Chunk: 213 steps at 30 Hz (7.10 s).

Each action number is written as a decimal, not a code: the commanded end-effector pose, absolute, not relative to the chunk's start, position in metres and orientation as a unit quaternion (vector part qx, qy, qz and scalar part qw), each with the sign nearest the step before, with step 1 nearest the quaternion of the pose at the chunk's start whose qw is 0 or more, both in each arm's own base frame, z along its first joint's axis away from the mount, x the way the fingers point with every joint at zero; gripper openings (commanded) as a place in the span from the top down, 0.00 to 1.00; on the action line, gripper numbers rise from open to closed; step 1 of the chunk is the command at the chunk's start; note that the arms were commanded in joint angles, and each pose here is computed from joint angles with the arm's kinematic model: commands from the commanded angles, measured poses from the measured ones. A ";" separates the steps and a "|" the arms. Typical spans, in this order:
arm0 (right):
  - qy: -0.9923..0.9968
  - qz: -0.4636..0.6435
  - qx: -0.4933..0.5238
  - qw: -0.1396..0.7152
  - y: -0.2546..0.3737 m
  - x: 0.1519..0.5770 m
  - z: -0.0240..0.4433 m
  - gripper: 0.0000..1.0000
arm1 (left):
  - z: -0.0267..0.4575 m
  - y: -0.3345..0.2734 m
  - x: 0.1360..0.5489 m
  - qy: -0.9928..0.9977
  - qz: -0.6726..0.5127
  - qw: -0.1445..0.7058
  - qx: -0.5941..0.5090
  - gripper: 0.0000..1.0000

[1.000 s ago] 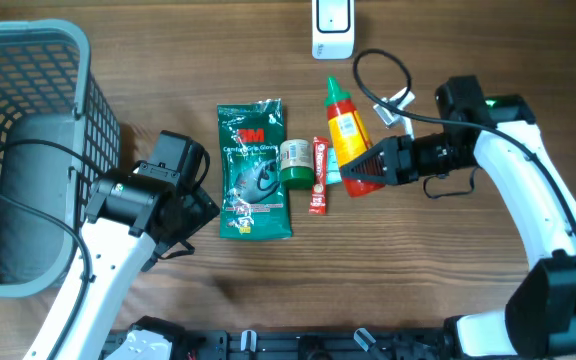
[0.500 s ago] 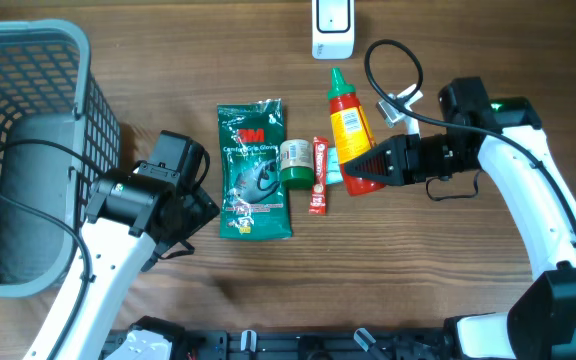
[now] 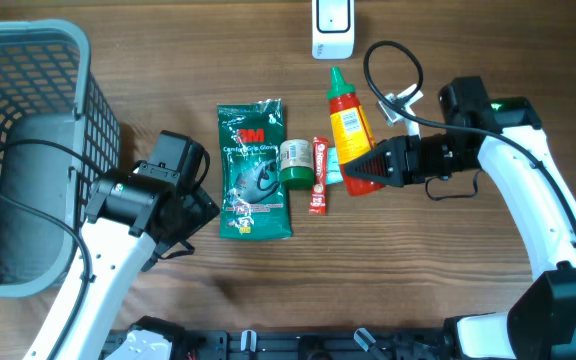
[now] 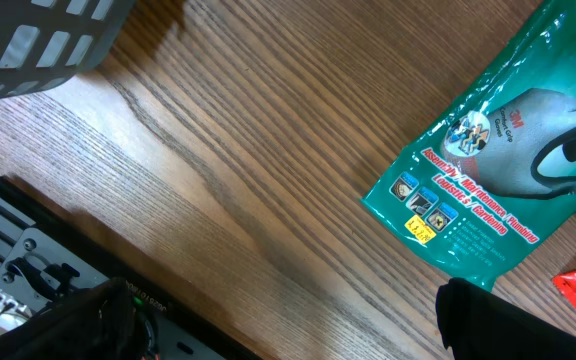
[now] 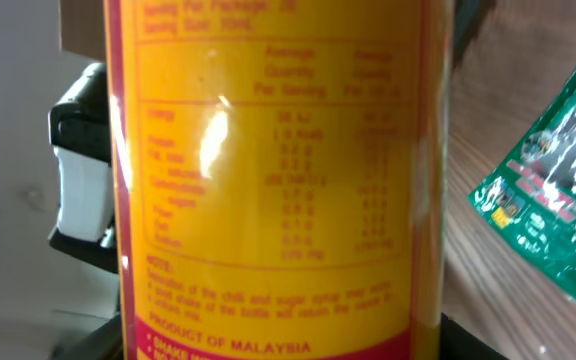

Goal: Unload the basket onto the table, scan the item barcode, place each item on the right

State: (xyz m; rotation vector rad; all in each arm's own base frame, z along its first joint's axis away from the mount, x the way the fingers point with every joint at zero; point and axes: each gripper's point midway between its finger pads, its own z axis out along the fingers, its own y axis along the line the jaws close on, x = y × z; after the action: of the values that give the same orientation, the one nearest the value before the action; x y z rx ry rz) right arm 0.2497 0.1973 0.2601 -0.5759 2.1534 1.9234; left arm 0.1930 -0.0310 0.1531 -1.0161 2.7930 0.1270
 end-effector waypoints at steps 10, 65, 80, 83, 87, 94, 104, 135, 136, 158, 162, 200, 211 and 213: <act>0.784 0.490 -0.312 0.218 0.186 0.293 0.227 0.55 | 0.153 -0.032 0.192 0.934 0.042 0.083 -0.346 0.00; 0.652 -0.395 -0.406 0.503 0.132 0.648 0.142 0.34 | 0.153 -0.032 0.192 0.934 0.042 0.083 -0.346 0.00; 0.805 -0.263 -0.066 0.528 0.042 0.627 0.162 0.01 | 0.153 -0.032 0.193 0.934 0.042 0.083 -0.346 0.00; 0.847 -0.142 0.045 0.511 0.028 0.619 0.138 0.00 | 0.153 -0.032 0.193 0.934 0.042 0.083 -0.346 0.00; 0.852 0.000 0.153 0.501 0.024 0.622 0.125 0.00 | 0.153 -0.032 0.193 0.934 0.042 0.083 -0.346 0.00; 0.800 0.083 0.181 0.567 0.007 0.647 0.155 0.41 | 0.153 -0.032 0.193 0.934 0.042 0.083 -0.346 0.00; 0.775 0.055 0.135 0.615 -0.002 0.674 0.144 0.95 | 0.153 -0.032 0.192 0.934 0.042 0.083 -0.346 0.00; 0.840 0.013 0.094 0.534 -0.036 0.705 0.051 0.96 | 0.153 -0.032 0.193 0.934 0.042 0.083 -0.346 0.00; 0.842 0.012 0.095 0.530 -0.036 0.704 0.049 0.95 | 0.153 -0.032 0.192 0.934 0.042 0.083 -0.346 0.00; 0.898 0.110 0.034 0.425 0.013 0.644 0.130 0.95 | 0.153 -0.032 0.192 0.934 0.042 0.083 -0.346 0.00; 0.864 0.109 0.020 0.491 0.016 0.670 0.145 0.96 | 0.153 -0.032 0.193 0.934 0.042 0.083 -0.346 0.00; 0.899 0.032 0.063 0.433 -0.017 0.703 -0.010 0.96 | 0.153 -0.032 0.192 0.934 0.042 0.083 -0.346 0.00; 0.968 -0.044 0.174 0.175 -0.040 0.565 0.045 0.96 | 0.153 -0.032 0.192 0.934 0.042 0.083 -0.346 0.00; 0.962 -0.027 0.180 0.203 -0.037 0.568 0.078 0.93 | 0.153 -0.032 0.192 0.934 0.042 0.083 -0.346 0.00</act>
State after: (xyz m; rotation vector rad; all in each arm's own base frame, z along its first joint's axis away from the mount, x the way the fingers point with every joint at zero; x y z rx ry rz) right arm 0.5607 -0.0312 0.0093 0.3538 2.8356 -0.0923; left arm 0.1927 -0.0314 0.1528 -1.0172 2.7953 0.1241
